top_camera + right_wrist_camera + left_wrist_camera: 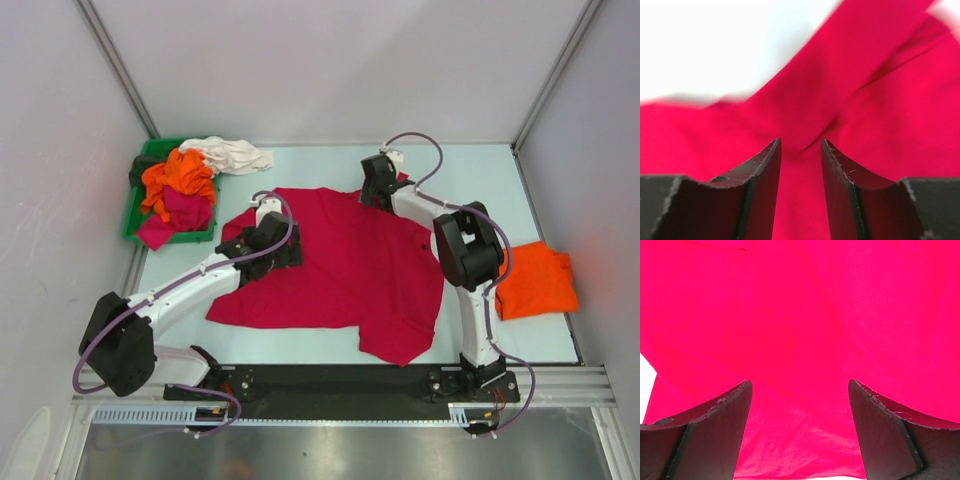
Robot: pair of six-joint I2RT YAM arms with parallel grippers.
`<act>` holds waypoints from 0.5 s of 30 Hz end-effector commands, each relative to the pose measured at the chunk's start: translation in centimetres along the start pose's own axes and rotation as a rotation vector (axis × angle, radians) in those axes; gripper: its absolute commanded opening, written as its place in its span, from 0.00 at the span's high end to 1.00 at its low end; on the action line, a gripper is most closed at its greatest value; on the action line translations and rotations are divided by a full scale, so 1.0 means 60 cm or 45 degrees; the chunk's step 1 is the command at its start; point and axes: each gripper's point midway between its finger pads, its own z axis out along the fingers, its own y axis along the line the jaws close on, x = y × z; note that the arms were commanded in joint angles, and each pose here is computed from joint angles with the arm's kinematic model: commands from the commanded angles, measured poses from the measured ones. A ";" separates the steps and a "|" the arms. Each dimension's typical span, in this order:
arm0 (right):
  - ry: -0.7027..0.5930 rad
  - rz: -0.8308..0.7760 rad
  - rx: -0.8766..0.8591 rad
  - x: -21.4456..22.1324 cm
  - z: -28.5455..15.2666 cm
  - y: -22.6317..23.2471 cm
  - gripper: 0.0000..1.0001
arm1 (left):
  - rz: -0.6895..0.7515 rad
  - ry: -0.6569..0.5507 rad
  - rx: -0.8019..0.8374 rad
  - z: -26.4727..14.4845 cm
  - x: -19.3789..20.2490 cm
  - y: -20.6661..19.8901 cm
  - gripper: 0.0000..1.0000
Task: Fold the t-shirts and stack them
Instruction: Flatten out the tshirt
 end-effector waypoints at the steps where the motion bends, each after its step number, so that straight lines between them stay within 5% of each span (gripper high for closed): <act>1: -0.169 0.161 0.110 -0.133 0.014 -0.082 0.57 | -0.004 -0.003 0.013 -0.001 0.003 0.003 0.17; 15: -0.165 0.117 0.159 -0.179 0.108 -0.089 0.57 | 0.016 0.026 -0.021 0.012 0.010 0.007 0.17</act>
